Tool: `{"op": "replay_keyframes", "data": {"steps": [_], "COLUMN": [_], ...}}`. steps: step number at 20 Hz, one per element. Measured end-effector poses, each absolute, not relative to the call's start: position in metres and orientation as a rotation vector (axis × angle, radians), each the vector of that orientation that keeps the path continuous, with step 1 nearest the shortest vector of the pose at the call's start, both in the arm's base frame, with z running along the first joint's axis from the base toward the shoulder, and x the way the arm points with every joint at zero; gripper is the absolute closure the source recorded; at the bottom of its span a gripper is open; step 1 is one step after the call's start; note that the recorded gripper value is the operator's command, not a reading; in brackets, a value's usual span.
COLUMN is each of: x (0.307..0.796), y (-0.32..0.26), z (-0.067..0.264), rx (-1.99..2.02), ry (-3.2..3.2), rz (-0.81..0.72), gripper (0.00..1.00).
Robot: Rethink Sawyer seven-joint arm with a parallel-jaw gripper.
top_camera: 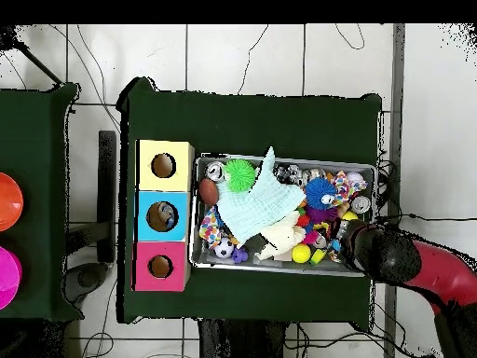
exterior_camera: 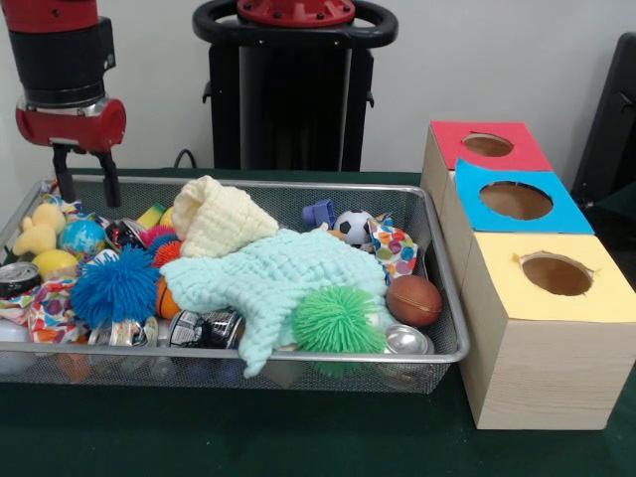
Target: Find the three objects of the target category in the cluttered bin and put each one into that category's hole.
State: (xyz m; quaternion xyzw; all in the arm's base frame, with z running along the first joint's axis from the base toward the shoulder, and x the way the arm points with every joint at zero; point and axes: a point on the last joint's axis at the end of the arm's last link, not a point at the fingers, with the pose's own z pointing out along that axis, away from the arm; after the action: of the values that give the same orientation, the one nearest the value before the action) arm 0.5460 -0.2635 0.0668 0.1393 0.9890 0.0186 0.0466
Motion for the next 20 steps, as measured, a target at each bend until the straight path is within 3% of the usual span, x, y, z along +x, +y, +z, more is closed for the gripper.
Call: {"op": "replay_keyframes", "data": {"steps": [20], "x": [0.579], "y": [-0.28], "z": [0.051], "rx": [0.44], "ry": [2.896], "rz": [0.038], "gripper": [0.0]}}
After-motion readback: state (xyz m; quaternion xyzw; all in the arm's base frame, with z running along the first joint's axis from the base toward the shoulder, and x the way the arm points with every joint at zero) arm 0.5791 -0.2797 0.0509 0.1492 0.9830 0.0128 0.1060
